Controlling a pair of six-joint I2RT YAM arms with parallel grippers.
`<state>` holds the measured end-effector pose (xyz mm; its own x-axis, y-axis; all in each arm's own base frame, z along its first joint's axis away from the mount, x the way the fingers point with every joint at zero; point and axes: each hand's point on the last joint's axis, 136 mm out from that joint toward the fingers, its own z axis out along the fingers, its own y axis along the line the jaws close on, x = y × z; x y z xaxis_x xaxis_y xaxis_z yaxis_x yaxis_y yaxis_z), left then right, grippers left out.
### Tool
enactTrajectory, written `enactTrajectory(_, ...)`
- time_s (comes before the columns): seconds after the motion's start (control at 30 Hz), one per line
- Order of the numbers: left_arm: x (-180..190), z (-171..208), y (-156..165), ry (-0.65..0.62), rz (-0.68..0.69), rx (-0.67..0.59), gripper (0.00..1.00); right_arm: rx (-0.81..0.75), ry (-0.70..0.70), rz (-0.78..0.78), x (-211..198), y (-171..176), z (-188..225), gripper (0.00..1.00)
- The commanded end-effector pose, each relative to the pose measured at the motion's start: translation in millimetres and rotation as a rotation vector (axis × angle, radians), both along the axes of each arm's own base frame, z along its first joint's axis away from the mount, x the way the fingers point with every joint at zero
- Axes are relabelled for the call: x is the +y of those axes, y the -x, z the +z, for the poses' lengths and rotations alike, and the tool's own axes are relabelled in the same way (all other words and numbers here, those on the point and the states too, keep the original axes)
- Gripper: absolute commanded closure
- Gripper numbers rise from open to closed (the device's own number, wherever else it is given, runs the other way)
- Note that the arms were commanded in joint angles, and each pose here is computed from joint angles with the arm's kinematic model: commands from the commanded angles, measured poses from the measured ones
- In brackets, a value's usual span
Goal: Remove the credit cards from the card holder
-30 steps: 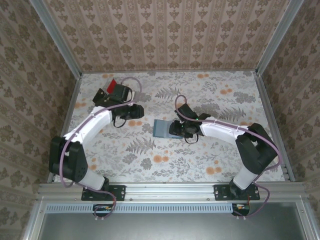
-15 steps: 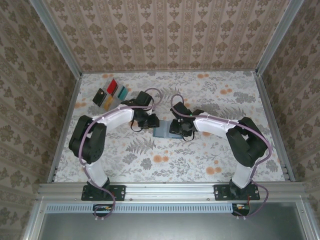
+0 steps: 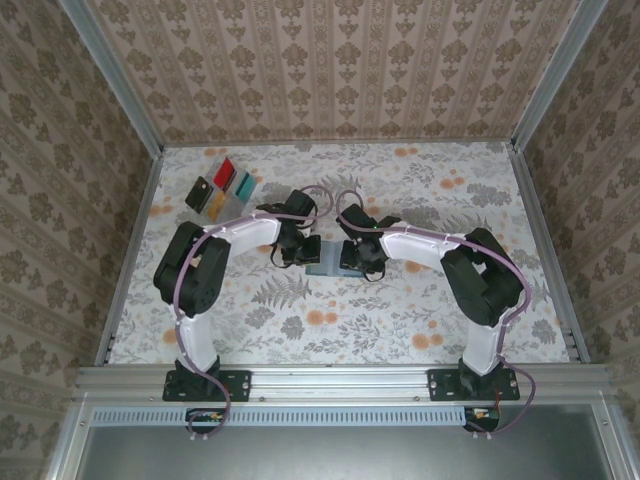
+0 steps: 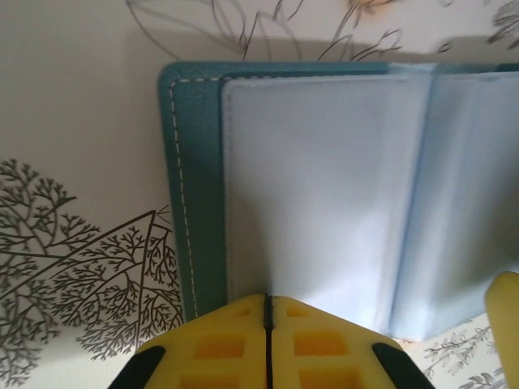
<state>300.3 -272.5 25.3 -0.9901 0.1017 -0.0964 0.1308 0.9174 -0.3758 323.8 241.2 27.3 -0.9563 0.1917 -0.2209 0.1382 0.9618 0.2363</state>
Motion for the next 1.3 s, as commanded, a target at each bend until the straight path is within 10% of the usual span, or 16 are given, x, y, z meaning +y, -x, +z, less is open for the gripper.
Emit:
enactTrajectory(0.0,-2,-3,4,-0.009,0.005,0.020,0.95,0.019,0.024,0.014,-1,1,-1,0.65)
enactTrajectory(0.7,-8,28,-1,0.072,0.009,-0.036,0.99,-0.108,-0.249,0.054,22,-12,37,0.78)
enactTrajectory(0.97,21,105,-23,0.092,0.053,-0.214,0.79,-0.325,-0.246,0.068,-7,-8,111,0.36)
enactTrajectory(1.27,122,177,-40,-0.132,0.217,-0.567,0.32,-0.625,0.071,-0.024,-100,-22,177,0.00)
